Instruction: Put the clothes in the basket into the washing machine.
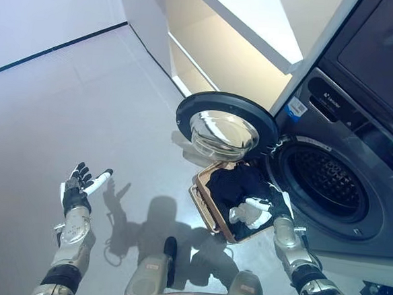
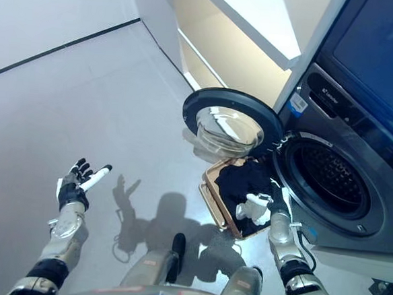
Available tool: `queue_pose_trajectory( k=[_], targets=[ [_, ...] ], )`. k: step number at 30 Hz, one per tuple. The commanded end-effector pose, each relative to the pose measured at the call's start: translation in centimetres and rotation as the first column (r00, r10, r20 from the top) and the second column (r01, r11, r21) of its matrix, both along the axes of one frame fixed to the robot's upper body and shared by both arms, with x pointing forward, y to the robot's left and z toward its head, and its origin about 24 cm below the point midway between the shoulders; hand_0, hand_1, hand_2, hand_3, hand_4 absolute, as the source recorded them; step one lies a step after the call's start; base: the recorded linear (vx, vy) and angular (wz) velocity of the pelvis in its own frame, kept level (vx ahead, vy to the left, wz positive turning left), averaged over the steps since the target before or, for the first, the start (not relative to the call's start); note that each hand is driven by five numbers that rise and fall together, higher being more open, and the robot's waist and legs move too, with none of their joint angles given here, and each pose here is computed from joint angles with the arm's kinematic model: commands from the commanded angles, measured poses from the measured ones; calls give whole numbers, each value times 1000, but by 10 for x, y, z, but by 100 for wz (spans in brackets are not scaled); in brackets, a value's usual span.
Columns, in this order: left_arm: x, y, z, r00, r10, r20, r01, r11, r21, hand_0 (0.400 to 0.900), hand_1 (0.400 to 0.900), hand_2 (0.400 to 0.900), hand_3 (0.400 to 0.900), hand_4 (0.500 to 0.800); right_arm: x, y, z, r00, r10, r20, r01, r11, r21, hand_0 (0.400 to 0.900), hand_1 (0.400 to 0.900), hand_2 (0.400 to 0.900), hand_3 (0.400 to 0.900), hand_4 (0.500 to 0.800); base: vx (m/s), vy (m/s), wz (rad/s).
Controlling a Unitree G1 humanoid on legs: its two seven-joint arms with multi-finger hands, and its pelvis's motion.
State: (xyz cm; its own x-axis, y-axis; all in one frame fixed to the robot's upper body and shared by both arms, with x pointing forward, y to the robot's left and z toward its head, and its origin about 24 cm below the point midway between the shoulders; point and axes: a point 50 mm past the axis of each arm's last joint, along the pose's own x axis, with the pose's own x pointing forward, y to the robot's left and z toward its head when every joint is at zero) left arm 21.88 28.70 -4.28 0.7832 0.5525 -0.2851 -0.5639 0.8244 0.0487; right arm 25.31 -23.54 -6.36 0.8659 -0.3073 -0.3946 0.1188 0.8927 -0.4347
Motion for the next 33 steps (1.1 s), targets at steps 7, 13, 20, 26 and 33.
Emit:
queue_pose_trajectory(
  k=[7, 13, 20, 26, 33],
  targets=[
    [33, 5, 60, 945, 7, 327, -16, 1000, 24, 900, 900, 900, 900, 800, 27, -24, 37, 988, -25, 153, 41, 994, -97, 900, 900, 900, 900, 800, 95, -209, 73],
    [54, -15, 82, 903, -40, 427, 44, 999, 0, 900, 900, 900, 900, 800, 49, -61, 66, 992, -31, 122, 77, 917, -392, 900, 900, 900, 900, 800, -67, -156, 59],
    [74, -43, 116, 829, -139, 542, 138, 990, 42, 900, 900, 900, 900, 800, 57, -90, 92, 998, -6, 63, 45, 769, -637, 900, 900, 900, 900, 800, -91, 32, -14],
    [78, -62, 145, 742, -200, 640, 198, 977, 76, 900, 900, 900, 900, 800, 61, -107, 115, 999, 23, 38, 15, 628, -778, 900, 900, 900, 900, 800, -92, 41, -2],
    [79, -72, 163, 681, -244, 691, 235, 966, 109, 900, 900, 900, 900, 800, 64, -120, 134, 998, 58, -27, -50, 459, -887, 900, 900, 900, 900, 800, -21, 4, 5]
  ],
)
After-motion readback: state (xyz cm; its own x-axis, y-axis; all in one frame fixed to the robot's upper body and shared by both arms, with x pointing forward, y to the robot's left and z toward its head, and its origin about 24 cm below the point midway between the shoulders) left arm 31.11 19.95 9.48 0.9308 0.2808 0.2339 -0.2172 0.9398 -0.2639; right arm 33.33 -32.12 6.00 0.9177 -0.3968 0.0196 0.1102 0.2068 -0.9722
